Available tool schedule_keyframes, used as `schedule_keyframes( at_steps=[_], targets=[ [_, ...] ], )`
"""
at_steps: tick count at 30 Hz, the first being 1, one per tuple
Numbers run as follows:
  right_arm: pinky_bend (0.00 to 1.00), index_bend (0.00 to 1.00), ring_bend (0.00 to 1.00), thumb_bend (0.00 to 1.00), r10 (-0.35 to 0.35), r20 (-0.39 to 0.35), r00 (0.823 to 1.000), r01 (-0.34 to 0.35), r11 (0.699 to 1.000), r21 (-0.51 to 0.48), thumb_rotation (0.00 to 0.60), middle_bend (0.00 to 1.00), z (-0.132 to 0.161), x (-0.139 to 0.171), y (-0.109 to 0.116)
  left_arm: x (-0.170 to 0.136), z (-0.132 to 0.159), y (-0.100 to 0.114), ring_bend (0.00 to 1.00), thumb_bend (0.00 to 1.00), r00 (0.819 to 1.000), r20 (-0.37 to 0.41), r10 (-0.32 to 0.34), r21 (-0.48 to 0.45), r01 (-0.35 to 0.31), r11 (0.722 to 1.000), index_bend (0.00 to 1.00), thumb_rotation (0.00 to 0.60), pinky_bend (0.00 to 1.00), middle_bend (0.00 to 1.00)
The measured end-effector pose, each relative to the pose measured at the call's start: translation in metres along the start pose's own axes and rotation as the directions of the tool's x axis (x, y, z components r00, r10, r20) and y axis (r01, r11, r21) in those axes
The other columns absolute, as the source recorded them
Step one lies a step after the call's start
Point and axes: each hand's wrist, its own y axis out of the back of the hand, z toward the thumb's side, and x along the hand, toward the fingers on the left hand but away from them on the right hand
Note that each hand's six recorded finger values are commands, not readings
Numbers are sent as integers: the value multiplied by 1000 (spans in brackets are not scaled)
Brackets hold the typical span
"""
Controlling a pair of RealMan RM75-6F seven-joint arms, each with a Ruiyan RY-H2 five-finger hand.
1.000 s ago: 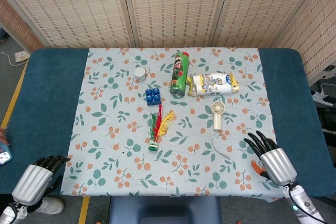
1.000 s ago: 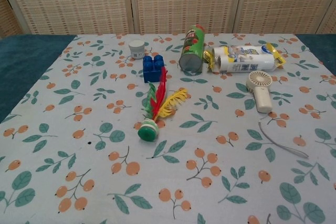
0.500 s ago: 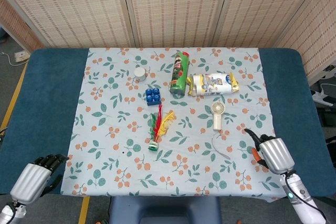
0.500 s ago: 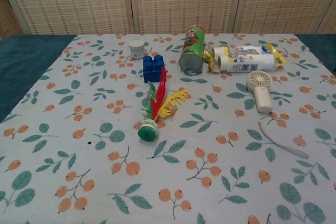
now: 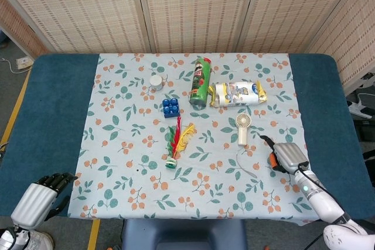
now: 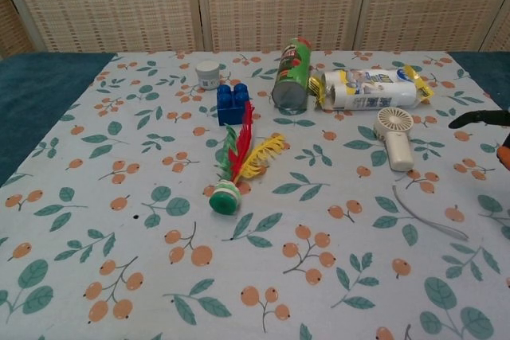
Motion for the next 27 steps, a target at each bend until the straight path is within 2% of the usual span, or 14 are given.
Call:
schedule_keyframes(
  at_steps=[12,27],
  targets=[
    [772,58,609,712,41,23,999,-41,999,-4,600,769,36,-35,-7,0,1,2,305,409,1000,7,5,-5,-5,1000,264,600,470,278],
    [773,57,609,712,38,42,998,-36,999,-26,600,769,41,-51,-13,-1,1,2,306,408,1000,9,6,-7,-6,1000,264,600,470,281]
  ],
)
